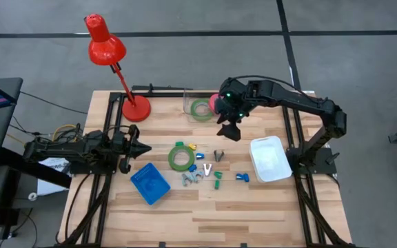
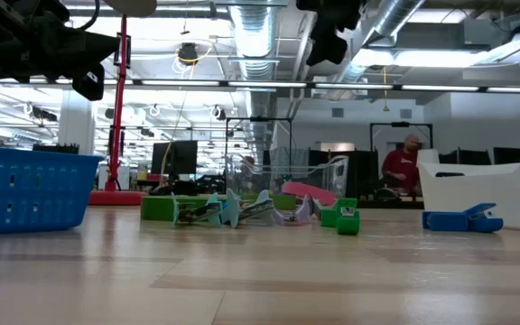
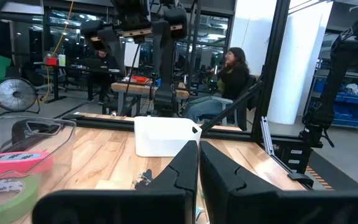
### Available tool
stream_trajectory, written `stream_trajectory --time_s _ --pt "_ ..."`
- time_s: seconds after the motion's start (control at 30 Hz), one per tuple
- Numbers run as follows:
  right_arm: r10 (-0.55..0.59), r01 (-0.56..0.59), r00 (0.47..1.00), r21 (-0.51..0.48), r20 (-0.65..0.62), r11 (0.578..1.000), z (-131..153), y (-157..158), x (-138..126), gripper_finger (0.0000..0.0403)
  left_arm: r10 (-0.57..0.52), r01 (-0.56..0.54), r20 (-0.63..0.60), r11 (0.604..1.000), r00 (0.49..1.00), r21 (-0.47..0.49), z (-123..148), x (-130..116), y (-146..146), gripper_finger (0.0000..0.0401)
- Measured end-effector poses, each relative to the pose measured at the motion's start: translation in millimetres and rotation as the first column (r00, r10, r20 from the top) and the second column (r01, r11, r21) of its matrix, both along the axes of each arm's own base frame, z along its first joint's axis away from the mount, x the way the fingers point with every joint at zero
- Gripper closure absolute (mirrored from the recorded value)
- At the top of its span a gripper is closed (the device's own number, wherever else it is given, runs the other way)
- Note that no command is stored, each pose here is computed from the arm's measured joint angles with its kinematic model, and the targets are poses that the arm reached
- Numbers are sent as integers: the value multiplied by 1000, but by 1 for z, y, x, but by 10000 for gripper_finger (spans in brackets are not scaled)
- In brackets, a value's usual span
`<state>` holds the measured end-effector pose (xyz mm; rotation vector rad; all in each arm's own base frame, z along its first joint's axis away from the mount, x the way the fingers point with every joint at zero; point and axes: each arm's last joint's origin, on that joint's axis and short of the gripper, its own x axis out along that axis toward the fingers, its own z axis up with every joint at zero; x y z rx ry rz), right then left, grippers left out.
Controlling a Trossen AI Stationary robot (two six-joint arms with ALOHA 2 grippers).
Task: Pick and place Stapler, Stapler remover, tape
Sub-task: Put the black stapler remover into the white bin
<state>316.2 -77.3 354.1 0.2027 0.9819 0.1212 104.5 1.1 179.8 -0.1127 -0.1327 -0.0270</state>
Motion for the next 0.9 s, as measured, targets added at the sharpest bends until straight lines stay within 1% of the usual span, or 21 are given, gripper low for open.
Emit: stream_trajectory --time_s 0.13,0.27,0.33,0.43,0.5,0.6,0.67,0.77,0.9 --pt "44 -45 999 -37 -27 998 -4 1 -1 137 0 0 0 1000 1000 0 0 0 0 393" --pt "49 -53 996 -64 -71 997 -15 2 2 137 0 0 0 1000 1000 0 0 0 0 393" --pt "71 -76 995 -74 -75 994 -22 3 6 137 0 0 0 1000 1000 0 0 0 0 393" --pt "97 -108 985 -70 -140 992 -41 6 6 137 0 0 0 1000 1000 0 0 0 0 393" --pt "108 -120 984 -79 -145 990 -53 10 12 137 0 0 0 1000 1000 0 0 0 0 393" --pt "159 -178 961 -68 -226 982 -75 12 7 137 0 0 -2 1000 1000 0 0 0 0 393" --pt "225 -250 949 -93 -220 964 -85 15 7 137 0 0 -3 1000 1000 0 0 0 0 393" --pt "326 -368 903 -114 -280 923 -107 20 2 137 0 0 -6 1000 1000 0 -1 0 0 393" --pt "443 -503 850 -188 -284 844 -125 28 0 137 0 0 -5 1000 1000 0 0 0 0 393"
